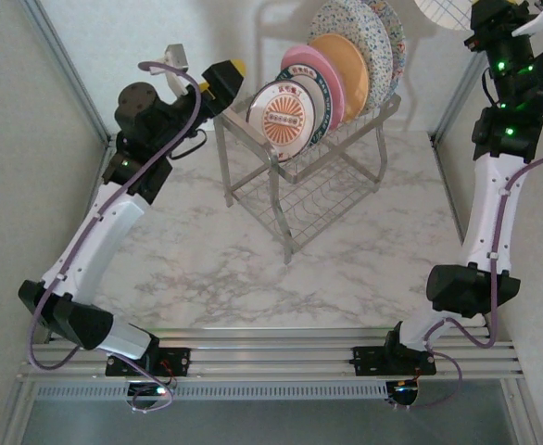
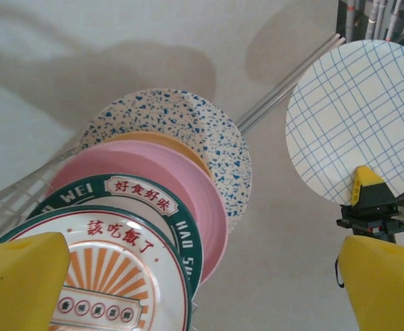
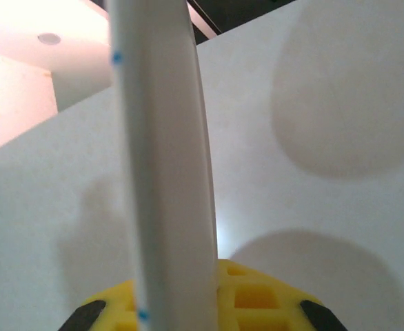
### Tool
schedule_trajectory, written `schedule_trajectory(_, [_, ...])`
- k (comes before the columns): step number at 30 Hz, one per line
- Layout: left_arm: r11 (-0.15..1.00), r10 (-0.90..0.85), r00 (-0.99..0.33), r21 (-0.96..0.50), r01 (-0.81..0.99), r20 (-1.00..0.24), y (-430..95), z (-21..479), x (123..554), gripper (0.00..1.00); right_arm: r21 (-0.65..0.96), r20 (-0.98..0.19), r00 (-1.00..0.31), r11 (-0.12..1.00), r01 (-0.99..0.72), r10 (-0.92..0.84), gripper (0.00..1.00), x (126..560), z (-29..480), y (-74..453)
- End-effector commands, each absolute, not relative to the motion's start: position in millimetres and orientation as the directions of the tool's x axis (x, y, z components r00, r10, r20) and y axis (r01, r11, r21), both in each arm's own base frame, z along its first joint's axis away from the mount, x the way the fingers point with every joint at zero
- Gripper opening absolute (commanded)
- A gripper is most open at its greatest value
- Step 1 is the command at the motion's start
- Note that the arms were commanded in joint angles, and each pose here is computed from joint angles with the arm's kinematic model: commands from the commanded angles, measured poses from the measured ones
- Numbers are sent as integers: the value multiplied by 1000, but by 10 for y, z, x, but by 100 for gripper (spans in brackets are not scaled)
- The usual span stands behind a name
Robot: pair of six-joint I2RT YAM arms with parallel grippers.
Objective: Unload the plates from the dish rack
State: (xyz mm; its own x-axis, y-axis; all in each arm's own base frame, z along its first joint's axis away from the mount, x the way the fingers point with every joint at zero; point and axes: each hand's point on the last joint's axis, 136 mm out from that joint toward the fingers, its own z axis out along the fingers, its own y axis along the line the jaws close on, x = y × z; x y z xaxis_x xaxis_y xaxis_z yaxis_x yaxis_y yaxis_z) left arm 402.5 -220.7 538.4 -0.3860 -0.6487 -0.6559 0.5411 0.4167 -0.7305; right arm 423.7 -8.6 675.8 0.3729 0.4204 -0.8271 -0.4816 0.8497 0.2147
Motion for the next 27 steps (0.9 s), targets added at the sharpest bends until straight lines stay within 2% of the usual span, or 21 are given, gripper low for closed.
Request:
schedule_trajectory(1, [313,-653,-434,-743,592,-620,-2334,5612,3965,99,266,-799,297,750,-606,523,0,3982,6982,293])
schedule_trajectory(10, [207,-680,-490,-784,585,-545,-2411,5690,4040,99,443,-783,-35,517,-732,621,0,4014,6711,1365])
schedule_trajectory(17, [153,-697,-523,-815,559,-490,-2411,5693,4086,92,549,-758,-265,365,-752,596,0,3993,6469,2070])
schedule_trajectory(23, [135,-708,-526,-821,554,-471,-2380,5715,4105,87,592,-742,-358,303,-747,567,0,3960,6378,2343])
schedule_trajectory(27, [131,-716,-522,-823,553,-464,-2334,5725,4134,79,612,-736,-408,273,-742,540,0,3916,6331,2485])
